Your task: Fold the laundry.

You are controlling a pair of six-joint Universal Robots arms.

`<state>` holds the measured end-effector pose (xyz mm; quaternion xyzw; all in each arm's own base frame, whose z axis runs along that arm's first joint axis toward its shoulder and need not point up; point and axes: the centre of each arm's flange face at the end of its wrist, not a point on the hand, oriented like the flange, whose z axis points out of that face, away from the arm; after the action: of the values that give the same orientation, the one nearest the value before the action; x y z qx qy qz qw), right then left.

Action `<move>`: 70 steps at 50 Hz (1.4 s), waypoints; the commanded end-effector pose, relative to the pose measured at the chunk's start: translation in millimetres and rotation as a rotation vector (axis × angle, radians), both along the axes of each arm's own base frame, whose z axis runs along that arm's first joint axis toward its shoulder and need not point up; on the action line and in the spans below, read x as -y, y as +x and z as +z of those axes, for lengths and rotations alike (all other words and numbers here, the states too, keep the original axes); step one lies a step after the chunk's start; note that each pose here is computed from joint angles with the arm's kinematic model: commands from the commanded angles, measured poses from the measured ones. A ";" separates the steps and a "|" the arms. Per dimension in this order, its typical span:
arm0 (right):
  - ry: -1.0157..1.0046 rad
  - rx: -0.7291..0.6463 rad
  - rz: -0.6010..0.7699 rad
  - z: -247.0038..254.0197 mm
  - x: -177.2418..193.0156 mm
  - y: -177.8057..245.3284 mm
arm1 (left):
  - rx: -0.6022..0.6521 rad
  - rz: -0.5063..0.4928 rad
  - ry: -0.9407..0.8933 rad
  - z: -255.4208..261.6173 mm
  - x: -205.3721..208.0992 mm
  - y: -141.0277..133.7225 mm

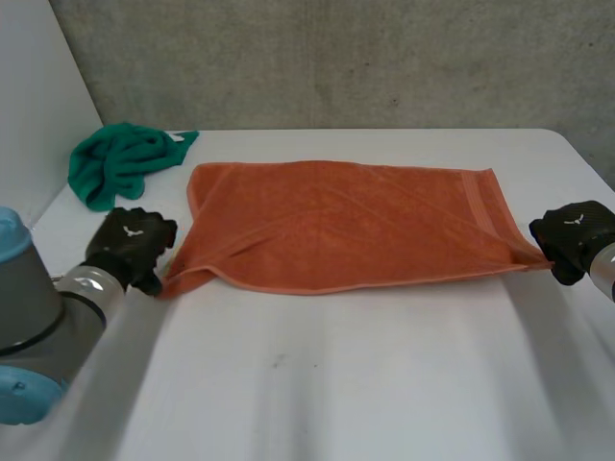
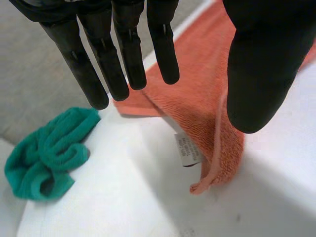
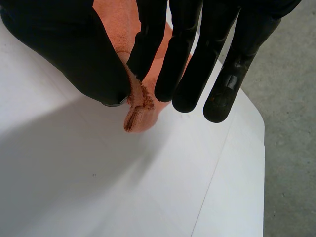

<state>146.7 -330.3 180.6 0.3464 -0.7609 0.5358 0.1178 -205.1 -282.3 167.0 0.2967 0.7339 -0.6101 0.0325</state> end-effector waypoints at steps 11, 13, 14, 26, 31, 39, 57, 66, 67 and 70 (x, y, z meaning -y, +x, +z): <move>0.013 0.005 -0.022 -5.2 1.4 -7.6 | -0.188 0.111 0.234 -25.3 -2.9 9.5; 0.010 0.005 -0.022 -5.4 1.6 -7.6 | -0.186 0.115 0.243 -29.4 0.4 9.9; 0.004 0.004 -0.022 -4.7 2.1 -7.6 | -0.185 0.116 0.242 -30.1 2.4 10.0; 0.006 0.005 -0.027 -6.1 2.4 -9.1 | -0.183 0.119 0.246 -42.7 20.8 7.7; 0.010 0.005 -0.025 -7.3 0.7 -8.6 | -0.158 0.097 0.191 -43.4 29.0 3.5; 0.016 0.003 -0.026 -8.8 -0.3 -9.0 | -0.058 0.076 0.124 -48.0 39.2 2.4; -0.002 0.002 -0.049 -4.7 6.2 -16.5 | -0.028 0.034 0.153 -54.9 27.6 -8.4; -0.004 0.001 -0.049 -3.7 6.8 -16.5 | -0.018 0.054 0.140 -55.2 34.4 -6.2; -0.003 0.001 -0.049 -3.8 6.6 -16.5 | -0.006 0.065 0.128 -52.1 36.3 -5.1; 0.001 -0.013 -0.047 -3.7 5.7 -16.9 | 0.031 0.080 0.117 -49.5 34.6 -3.9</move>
<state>130.0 -337.2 176.6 0.3268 -0.7682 0.5346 0.1311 -212.8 -313.0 111.8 0.2763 0.7830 -0.5570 0.0166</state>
